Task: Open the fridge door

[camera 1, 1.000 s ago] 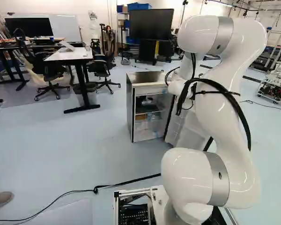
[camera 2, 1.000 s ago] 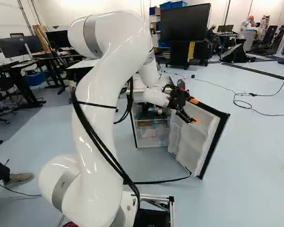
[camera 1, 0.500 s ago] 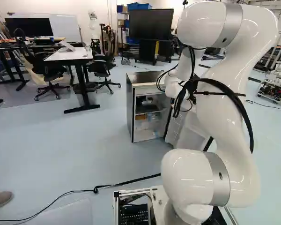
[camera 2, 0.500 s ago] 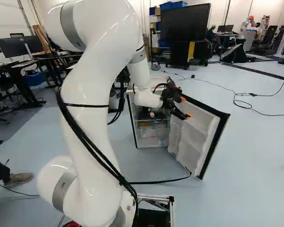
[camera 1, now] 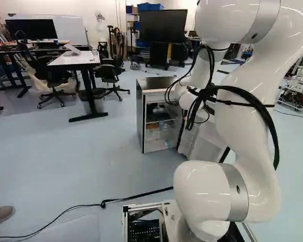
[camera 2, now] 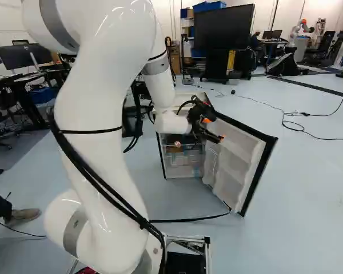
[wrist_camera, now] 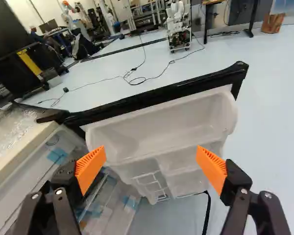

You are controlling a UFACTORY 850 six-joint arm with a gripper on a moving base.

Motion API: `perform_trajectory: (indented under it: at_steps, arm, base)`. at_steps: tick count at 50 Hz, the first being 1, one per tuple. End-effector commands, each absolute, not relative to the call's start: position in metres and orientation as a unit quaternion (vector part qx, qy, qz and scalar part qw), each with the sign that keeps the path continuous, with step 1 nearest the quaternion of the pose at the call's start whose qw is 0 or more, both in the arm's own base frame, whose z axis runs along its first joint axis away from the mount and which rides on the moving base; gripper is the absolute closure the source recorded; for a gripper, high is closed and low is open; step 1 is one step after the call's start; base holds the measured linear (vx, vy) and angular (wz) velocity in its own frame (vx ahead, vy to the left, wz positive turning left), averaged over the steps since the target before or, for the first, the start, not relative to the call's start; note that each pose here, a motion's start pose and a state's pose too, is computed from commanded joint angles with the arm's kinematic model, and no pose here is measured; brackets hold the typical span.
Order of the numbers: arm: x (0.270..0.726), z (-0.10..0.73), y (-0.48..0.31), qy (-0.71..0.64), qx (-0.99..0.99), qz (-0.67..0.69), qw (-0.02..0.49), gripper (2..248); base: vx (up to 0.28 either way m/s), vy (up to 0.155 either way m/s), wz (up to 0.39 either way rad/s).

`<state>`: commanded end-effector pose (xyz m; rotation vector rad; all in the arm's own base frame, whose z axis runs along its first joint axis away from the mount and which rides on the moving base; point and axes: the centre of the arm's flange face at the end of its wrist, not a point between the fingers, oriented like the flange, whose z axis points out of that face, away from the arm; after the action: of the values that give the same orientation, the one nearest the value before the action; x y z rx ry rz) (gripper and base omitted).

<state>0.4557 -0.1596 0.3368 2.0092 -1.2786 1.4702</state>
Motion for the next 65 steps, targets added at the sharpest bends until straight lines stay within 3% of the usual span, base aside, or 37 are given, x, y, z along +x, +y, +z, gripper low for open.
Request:
perform_trajectory:
  at_steps: [32, 65]
  arm:
    - [0.410, 0.341, -0.137, -0.316, 0.784, 0.518, 0.129, 3]
    - [0.399, 0.346, -0.125, -0.287, 0.793, 0.524, 0.118, 3]
  base:
    - [0.000, 0.000, 0.000]
    - [0.000, 0.000, 0.000]
